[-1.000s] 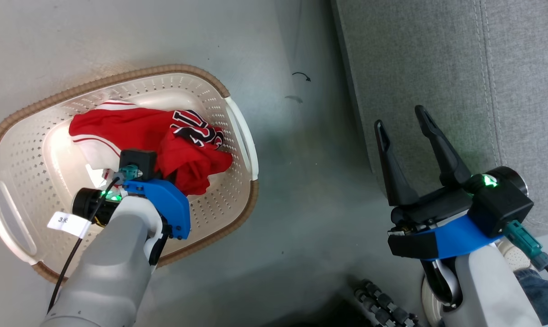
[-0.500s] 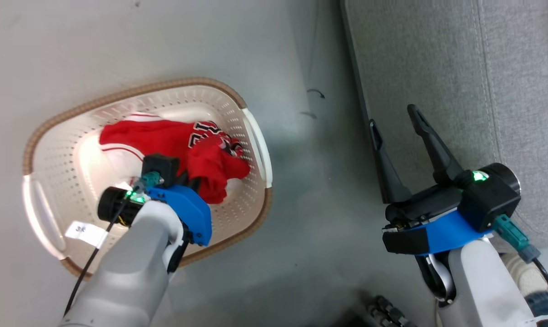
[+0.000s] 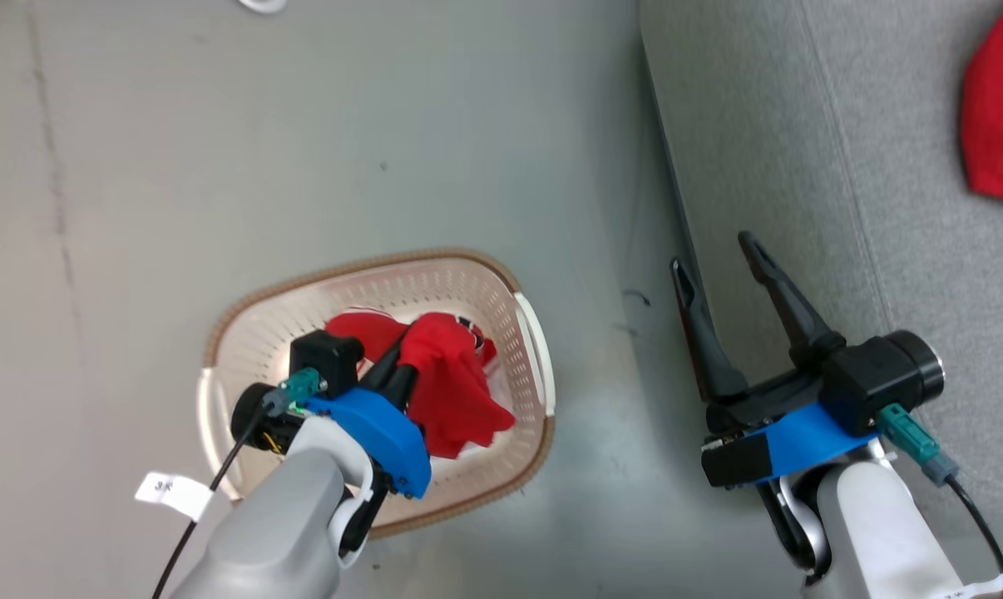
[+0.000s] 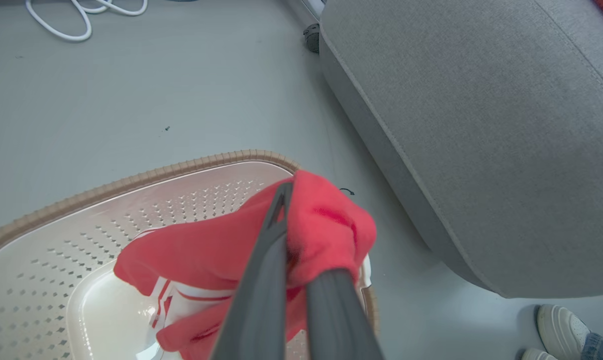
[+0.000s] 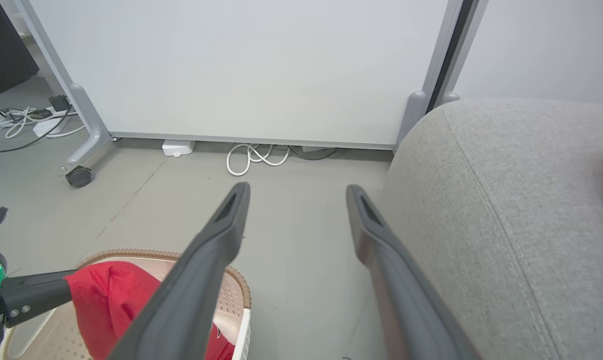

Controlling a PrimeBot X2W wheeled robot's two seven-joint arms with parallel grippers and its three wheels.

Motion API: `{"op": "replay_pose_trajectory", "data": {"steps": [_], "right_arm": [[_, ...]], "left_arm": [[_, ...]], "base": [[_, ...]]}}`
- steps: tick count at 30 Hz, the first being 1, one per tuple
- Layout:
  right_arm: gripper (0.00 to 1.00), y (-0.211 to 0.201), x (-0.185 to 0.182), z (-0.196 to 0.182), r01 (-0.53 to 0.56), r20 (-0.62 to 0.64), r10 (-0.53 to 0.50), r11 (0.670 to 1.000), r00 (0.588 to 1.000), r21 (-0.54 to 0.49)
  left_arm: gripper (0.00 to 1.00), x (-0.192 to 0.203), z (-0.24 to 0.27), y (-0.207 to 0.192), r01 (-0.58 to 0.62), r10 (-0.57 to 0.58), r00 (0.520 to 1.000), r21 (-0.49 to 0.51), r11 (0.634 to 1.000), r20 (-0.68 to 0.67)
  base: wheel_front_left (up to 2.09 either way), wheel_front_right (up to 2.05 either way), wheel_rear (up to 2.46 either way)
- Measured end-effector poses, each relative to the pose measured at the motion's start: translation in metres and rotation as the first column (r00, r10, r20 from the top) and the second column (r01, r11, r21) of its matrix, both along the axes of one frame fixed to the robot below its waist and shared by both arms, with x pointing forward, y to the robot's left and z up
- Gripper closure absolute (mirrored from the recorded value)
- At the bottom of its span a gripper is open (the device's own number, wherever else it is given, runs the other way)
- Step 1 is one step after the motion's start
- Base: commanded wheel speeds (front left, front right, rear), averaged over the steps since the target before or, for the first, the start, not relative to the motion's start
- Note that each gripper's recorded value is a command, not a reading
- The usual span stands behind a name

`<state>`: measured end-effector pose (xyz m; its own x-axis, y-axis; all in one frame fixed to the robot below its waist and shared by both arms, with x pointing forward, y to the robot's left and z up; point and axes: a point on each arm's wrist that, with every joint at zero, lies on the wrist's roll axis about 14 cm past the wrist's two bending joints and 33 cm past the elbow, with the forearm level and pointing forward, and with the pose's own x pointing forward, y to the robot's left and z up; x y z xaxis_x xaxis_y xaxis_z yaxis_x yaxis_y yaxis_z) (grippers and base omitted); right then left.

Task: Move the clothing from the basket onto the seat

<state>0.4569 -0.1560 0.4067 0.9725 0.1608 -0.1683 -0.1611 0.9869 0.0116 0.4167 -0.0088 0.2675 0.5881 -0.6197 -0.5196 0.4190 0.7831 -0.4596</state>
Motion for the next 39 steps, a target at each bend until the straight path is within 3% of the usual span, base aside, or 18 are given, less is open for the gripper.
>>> {"op": "replay_pose_trajectory", "data": {"steps": [9,21,31,39], "right_arm": [[0.0,0.018,-0.015,0.051,-0.041,0.094,0.038,0.999,0.995,0.023],[0.0,0.042,-0.039,0.094,-0.104,0.174,0.096,0.994,0.98,0.041],[0.0,0.054,-0.056,0.111,-0.137,0.206,0.124,0.989,0.971,0.051],[0.0,0.063,-0.061,0.113,-0.163,0.204,0.149,0.985,0.968,0.054]], "left_arm": [[1.0,0.008,0.096,0.006,-0.032,0.048,0.969,-0.067,0.997,0.244],[1.0,0.006,0.203,0.001,0.036,0.012,0.851,-0.08,0.996,0.525],[1.0,0.011,0.273,-0.013,0.098,-0.045,0.736,-0.041,0.994,0.676],[1.0,0.019,0.312,-0.029,0.131,-0.069,0.676,-0.027,0.991,0.734]], "base": [[0.0,0.0,0.0],[0.0,0.0,0.0],[0.0,0.0,0.0],[0.0,0.0,0.0]]}}
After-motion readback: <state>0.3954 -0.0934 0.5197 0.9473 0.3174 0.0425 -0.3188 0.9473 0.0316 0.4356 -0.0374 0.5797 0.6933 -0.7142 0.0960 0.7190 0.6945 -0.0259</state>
